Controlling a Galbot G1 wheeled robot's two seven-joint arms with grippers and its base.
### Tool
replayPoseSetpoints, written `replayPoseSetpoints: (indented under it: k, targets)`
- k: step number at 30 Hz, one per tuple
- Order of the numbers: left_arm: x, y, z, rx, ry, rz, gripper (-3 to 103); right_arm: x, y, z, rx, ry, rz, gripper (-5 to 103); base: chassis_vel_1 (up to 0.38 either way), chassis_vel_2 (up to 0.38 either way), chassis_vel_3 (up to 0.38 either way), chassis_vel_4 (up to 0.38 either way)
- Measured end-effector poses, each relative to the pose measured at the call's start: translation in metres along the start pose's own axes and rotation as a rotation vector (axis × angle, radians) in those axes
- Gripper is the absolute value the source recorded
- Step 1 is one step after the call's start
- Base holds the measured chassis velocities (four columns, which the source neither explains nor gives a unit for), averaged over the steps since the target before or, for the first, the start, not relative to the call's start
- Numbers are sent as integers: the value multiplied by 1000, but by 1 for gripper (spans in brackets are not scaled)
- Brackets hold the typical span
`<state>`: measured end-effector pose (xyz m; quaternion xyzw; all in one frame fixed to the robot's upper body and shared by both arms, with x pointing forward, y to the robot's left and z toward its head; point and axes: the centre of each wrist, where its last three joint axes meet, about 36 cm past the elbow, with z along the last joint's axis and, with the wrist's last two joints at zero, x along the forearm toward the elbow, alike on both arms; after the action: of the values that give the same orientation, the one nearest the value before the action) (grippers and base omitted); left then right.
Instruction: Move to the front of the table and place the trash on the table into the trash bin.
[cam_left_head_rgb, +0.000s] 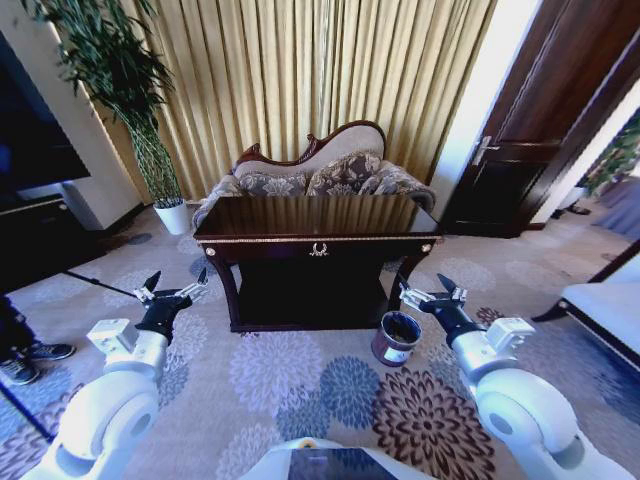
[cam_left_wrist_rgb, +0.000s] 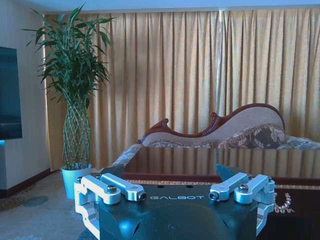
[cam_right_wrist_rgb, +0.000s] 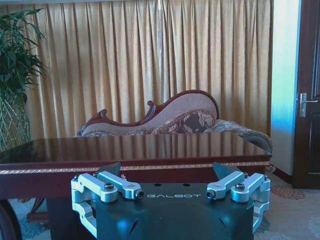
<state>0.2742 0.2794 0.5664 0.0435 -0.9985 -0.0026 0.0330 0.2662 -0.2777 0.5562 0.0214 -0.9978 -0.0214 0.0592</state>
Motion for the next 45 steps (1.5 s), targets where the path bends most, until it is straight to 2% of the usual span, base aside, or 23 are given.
replayPoseSetpoints:
  k: [33, 45]
  targets:
    - [0, 0, 1, 8, 0, -6, 100, 1, 1, 7, -10, -20, 18, 100, 216, -210, -203, 221]
    - [1, -1, 3, 20, 2, -25, 100, 2, 1, 7, -14, -26, 30, 100, 21, -15, -26, 8]
